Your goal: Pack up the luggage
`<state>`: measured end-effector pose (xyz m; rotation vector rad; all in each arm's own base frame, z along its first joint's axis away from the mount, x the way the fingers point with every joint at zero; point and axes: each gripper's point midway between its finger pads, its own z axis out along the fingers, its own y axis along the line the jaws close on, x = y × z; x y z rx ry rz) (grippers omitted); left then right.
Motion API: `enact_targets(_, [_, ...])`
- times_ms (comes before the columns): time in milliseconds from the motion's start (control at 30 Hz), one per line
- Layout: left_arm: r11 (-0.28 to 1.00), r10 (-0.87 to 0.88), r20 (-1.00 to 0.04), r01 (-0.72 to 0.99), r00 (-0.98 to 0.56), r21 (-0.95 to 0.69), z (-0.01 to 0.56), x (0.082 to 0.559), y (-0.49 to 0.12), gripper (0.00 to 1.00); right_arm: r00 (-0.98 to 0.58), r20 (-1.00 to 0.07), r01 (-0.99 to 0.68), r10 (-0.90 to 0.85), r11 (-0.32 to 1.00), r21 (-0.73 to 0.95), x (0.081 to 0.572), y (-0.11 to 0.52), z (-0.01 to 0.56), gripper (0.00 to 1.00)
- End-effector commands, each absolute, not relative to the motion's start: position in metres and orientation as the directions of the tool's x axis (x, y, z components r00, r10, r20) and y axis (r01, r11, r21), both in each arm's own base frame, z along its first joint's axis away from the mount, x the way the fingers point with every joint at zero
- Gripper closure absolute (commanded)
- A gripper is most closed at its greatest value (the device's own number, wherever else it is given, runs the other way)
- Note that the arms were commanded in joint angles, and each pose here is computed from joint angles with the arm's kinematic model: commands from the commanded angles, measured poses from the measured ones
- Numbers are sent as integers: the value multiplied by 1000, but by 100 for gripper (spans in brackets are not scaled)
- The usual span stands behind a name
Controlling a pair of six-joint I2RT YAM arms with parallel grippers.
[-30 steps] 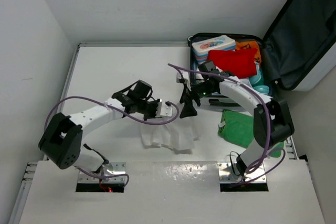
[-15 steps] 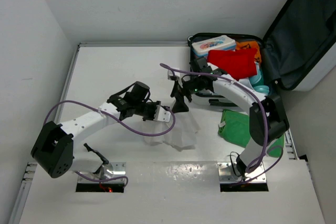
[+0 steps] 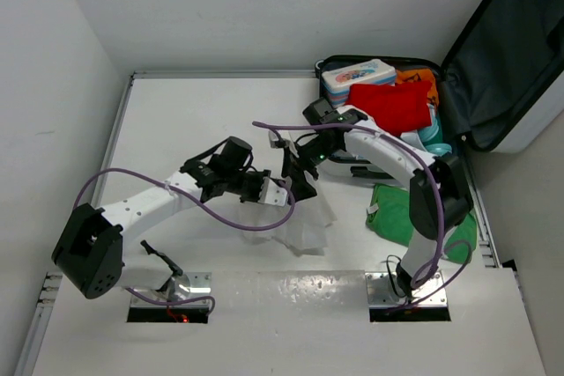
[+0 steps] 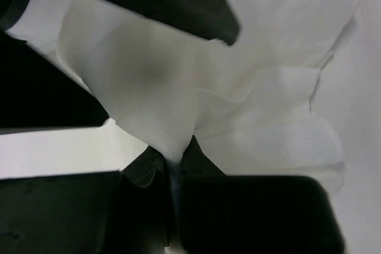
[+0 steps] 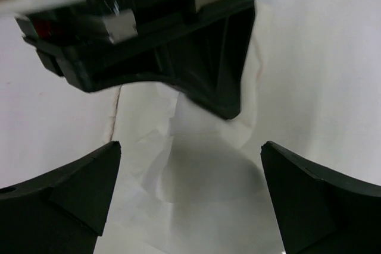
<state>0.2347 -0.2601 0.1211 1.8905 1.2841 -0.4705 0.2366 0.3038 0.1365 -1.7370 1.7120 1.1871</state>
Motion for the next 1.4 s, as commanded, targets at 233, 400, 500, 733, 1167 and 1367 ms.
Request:
enact_targets(233, [-75,486,-719,843,498,533,200,258,-278,100,-156,-712,-947,-685,-101,304,239,293,103,3])
enact_targets(400, [-70,448,-725,829,522,554,217,246,-286,100,-204,-710,-961,-674,1,275,265,303,107,26])
enact_targets(500, [-36,435,-748,839,502,543,226,248,-289,100,-223,-695,-959,-683,24,284,275,307,109,60])
enact_targets(733, [118,470,-791,861,391,495,236,261,-281,19,-230,-811,-972,-537,96,212,301,295,195,100])
enact_targets(1167, [234,462,-830,860,312,453,239,270,-274,5,-519,-855,-723,-24,546,423,486,148,320,100])
enact_targets(1367, [248,469,-829,855,306,456,240,275,-272,5,-619,-748,-477,240,642,600,536,35,282,100])
